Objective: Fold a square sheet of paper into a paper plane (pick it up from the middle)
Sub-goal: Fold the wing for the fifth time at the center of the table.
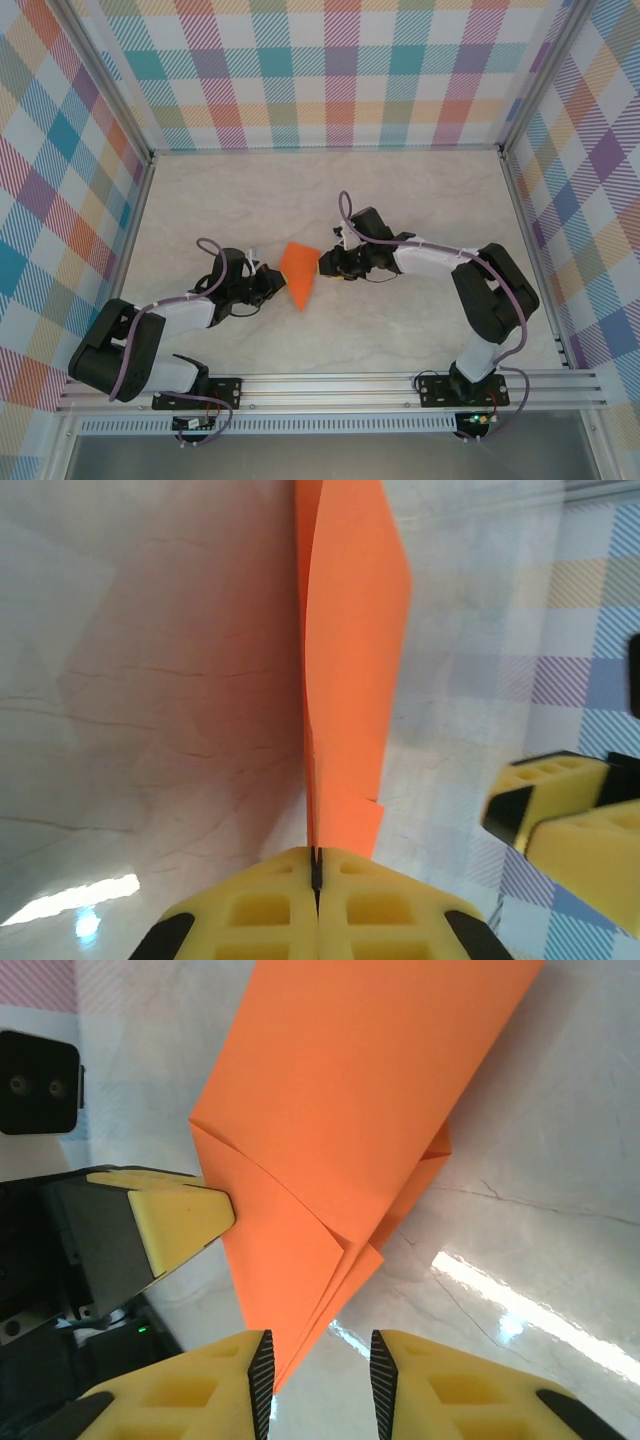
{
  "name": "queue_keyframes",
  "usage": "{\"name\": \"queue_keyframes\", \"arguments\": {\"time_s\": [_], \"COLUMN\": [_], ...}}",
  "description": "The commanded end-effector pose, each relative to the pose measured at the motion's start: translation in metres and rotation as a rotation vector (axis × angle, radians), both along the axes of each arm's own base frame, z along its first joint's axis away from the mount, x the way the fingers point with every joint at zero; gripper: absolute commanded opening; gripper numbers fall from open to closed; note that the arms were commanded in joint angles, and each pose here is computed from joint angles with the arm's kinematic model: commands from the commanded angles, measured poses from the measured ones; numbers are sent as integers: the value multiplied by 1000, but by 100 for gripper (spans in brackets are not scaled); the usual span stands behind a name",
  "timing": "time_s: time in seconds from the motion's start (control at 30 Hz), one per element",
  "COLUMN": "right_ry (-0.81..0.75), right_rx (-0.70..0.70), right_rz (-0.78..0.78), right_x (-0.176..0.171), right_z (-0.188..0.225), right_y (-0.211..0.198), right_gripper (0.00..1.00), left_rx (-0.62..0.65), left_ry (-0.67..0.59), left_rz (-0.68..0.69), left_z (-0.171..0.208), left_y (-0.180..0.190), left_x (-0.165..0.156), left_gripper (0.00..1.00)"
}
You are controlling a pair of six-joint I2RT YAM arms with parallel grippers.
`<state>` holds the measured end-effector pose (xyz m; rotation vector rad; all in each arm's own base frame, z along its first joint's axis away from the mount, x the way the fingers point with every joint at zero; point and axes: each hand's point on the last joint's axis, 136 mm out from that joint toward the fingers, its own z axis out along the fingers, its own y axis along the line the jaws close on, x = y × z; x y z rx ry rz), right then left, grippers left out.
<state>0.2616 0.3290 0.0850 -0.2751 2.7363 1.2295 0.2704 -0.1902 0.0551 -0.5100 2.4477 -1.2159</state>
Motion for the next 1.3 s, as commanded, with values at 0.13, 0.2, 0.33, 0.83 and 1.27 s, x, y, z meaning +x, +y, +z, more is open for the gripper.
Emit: {"name": "queue_keyframes", "arguments": {"time_s": [0.13,0.2,0.33,0.83,1.27], "right_ry": [-165,-151,-132,-68,-31], "right_rx": [-171,-170,-155,-272,-296], "right_rz": [10,27,31,19,25], "right_x": [-5,-7,-2,6,4], "right_z": [-1,-6,-11,-54,-71], "right_y": [23,33,48,48,43], "right_gripper": [26,23,19,16,14], "left_rx": [97,108,115,113,130], "left_ry": [24,21,14,2,-39], "left_rz": [18,16,7,-19,-64], "left_z": [-15,-14,-12,-8,-2], "left_y": [13,13,11,-1,-13], "left_x": [-3,-3,-4,-3,-4], "left_gripper": [1,1,1,4,23]}}
